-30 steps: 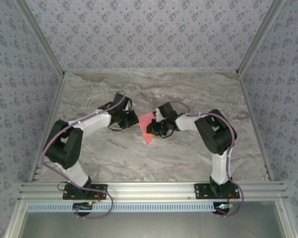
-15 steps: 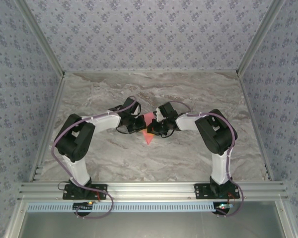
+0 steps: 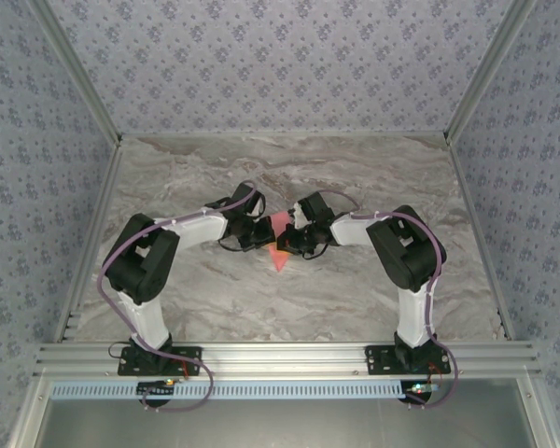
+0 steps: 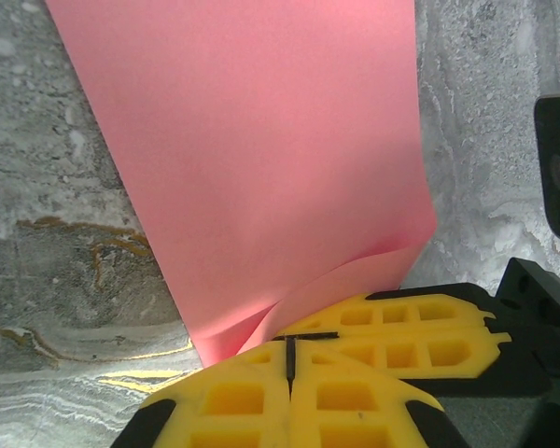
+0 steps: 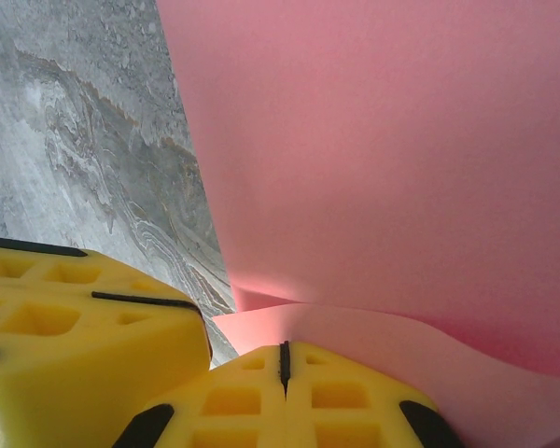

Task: Fold a paper plane with a square sheet of paper (pick it up from the middle)
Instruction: Third fold the triangle at the center of the table.

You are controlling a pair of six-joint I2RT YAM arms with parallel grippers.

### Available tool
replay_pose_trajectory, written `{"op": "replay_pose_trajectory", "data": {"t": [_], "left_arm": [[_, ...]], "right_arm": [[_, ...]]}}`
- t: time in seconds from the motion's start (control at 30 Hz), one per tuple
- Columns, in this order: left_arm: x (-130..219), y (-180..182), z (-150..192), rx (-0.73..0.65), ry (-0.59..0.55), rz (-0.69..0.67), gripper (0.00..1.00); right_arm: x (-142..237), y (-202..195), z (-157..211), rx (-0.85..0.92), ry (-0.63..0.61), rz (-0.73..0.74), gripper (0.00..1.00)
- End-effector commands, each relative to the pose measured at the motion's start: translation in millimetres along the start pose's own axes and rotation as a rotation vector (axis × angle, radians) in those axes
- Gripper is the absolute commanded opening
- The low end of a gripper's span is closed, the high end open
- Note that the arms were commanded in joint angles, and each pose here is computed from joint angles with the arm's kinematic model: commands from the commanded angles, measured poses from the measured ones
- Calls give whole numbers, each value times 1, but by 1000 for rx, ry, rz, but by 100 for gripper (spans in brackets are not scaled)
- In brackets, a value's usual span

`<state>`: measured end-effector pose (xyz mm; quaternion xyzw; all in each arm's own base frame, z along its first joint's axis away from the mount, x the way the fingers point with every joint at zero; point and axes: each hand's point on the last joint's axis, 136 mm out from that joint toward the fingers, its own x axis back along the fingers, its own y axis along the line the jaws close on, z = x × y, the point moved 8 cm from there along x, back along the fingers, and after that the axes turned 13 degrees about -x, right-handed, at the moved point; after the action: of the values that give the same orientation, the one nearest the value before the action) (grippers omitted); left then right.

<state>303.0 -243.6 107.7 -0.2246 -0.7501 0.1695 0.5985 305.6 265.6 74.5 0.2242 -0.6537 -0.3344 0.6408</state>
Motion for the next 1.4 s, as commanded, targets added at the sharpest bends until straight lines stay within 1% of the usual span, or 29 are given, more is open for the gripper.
{"op": "replay_pose_trajectory", "data": {"t": [0.0, 0.27, 0.6, 0.8, 1.17, 1.3, 1.37], "left_arm": [[-3, 3, 7, 10, 11, -20, 0], [4, 2, 5, 11, -26, -11, 0], [0, 2, 6, 18, -19, 33, 0], [-9, 12, 11, 34, 16, -18, 0], [-18, 30, 23, 40, 84, -130, 0], [-20, 33, 26, 28, 106, -173, 0], [-20, 34, 27, 22, 115, -201, 0]], "right_arm": [[-7, -35, 11, -67, 13, 161, 0], [-7, -35, 11, -69, 12, 160, 0], [-7, -35, 12, -68, 16, 162, 0], [-5, -33, 12, -67, 14, 151, 0], [18, 2, 1, -14, -22, -17, 0], [26, 10, -2, 27, -40, -47, 0], [24, 6, -2, 32, -32, -33, 0]]}}
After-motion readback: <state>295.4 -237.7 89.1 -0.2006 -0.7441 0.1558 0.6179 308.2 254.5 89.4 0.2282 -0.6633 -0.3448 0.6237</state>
